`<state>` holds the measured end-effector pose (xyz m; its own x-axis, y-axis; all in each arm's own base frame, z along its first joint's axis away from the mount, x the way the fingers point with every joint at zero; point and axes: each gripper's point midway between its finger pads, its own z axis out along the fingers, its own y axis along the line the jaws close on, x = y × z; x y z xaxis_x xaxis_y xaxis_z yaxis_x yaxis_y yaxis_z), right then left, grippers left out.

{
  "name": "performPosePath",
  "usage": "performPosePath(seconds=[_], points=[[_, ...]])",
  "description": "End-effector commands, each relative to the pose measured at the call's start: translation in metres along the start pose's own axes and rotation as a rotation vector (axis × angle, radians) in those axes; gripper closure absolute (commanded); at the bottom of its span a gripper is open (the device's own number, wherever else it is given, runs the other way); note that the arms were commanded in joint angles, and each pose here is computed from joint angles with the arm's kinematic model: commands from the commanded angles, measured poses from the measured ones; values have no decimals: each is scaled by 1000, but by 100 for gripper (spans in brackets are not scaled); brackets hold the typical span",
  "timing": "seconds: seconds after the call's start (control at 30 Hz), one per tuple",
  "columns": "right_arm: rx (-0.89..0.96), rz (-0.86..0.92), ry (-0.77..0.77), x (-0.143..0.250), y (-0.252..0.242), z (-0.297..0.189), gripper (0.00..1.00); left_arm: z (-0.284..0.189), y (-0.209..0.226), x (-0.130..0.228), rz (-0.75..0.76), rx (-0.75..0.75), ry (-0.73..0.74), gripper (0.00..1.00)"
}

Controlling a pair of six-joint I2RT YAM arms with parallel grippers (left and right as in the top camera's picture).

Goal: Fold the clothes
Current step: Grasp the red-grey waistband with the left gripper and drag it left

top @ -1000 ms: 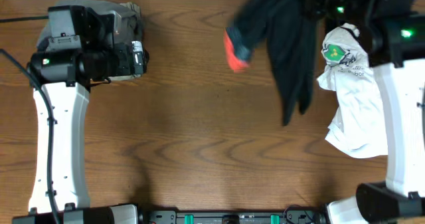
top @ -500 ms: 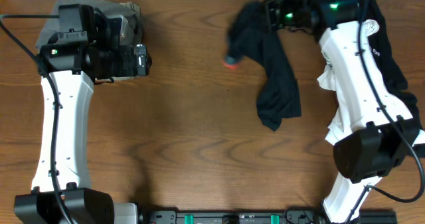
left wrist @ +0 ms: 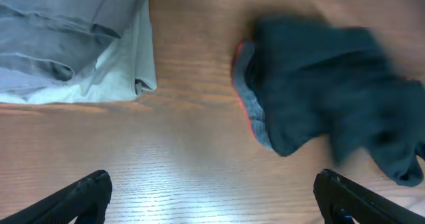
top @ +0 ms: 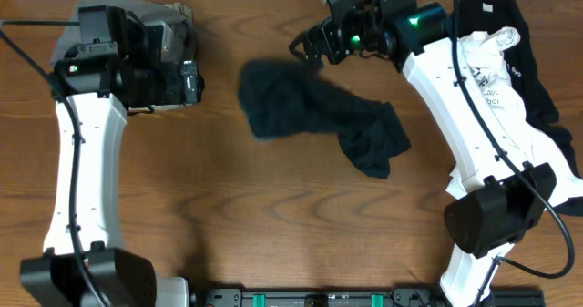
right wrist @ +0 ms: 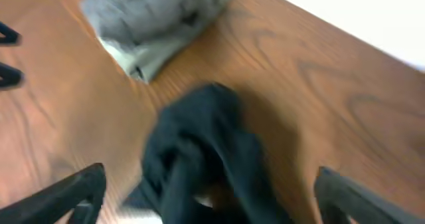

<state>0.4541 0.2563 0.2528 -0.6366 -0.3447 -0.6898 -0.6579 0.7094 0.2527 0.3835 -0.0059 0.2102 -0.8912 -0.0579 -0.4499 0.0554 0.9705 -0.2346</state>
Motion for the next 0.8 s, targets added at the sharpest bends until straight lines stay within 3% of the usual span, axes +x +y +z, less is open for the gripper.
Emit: performPosePath(seconds=[0.0,0.4,0.57,0.77], points=[[113,40,28,9,-35,-13,1,22,-1,9,-7,54,67,2],[166,204,110,45,-89,-45,14,124,5,38,-81,188,290,2],[172,203,136,51,-89,-45,15,148,-25,36,-31,384,279,2],[176,207,140,52,-90,-46,16,156,-74,28,61,516,238,2]])
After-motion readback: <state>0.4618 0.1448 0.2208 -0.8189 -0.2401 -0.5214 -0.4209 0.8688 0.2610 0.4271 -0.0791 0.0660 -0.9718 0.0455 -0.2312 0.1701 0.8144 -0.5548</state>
